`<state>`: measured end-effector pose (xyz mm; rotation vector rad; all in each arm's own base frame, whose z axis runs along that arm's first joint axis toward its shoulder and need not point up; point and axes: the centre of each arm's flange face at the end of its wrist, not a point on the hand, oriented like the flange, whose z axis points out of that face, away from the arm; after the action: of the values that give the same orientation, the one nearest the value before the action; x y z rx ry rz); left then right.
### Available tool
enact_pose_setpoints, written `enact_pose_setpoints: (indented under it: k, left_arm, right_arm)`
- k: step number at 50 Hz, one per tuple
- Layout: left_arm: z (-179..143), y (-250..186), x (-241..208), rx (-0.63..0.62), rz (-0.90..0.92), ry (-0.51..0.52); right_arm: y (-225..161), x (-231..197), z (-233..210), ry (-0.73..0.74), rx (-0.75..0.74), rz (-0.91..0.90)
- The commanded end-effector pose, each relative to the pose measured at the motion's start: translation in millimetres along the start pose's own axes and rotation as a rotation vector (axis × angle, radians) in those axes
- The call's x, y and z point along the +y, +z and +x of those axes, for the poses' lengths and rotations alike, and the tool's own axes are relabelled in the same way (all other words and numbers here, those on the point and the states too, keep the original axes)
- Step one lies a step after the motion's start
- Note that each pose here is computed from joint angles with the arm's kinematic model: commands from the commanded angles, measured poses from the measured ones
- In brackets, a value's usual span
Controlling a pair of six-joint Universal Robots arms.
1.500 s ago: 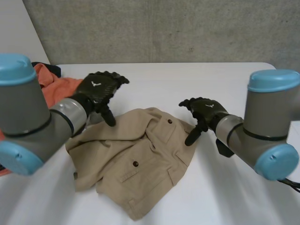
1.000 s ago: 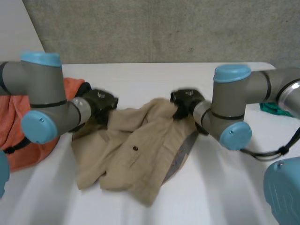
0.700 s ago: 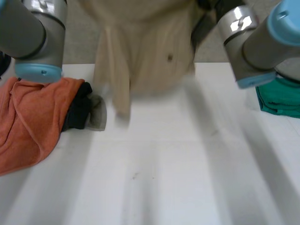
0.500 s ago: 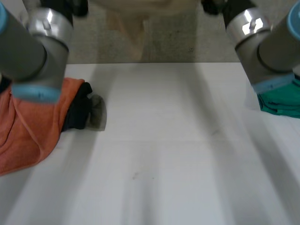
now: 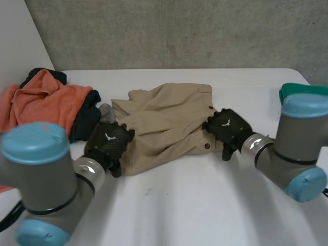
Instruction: Fold the laundry.
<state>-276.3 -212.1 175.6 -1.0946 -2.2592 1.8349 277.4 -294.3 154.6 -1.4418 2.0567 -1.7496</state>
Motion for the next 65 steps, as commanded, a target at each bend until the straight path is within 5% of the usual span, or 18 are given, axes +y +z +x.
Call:
enact_pose_setpoints:
  k: [1, 8, 18, 33, 42, 56, 65]
  left_arm:
    - [-30, -16, -42, -0.027, 0.078, -0.042]
    - [-46, 15, -49, 0.012, 0.033, -0.108]
    - [-34, 57, -28, 0.092, -0.147, -0.122]
    - [-7, 111, 1, 0.135, -0.115, -0.011]
    - [-31, 64, -53, 0.04, -0.01, -0.01]
    - [-90, -90, -173, -0.154, 0.343, 0.064]
    - [-93, -85, -164, -0.14, 0.214, 0.057]
  right_arm:
    - [-28, -35, 40, 0.156, 0.097, 0.033]
    - [-19, -28, 58, 0.343, 0.078, -0.075]
    - [6, 3, 53, 0.425, 0.006, -0.232]
    - [44, 21, 47, 0.327, 0.094, -0.138]
    - [29, -4, 59, 0.316, 0.033, -0.068]
    - [-112, -138, 117, 0.009, 0.194, 0.153]
    - [-122, -142, 115, -0.044, 0.177, 0.167]
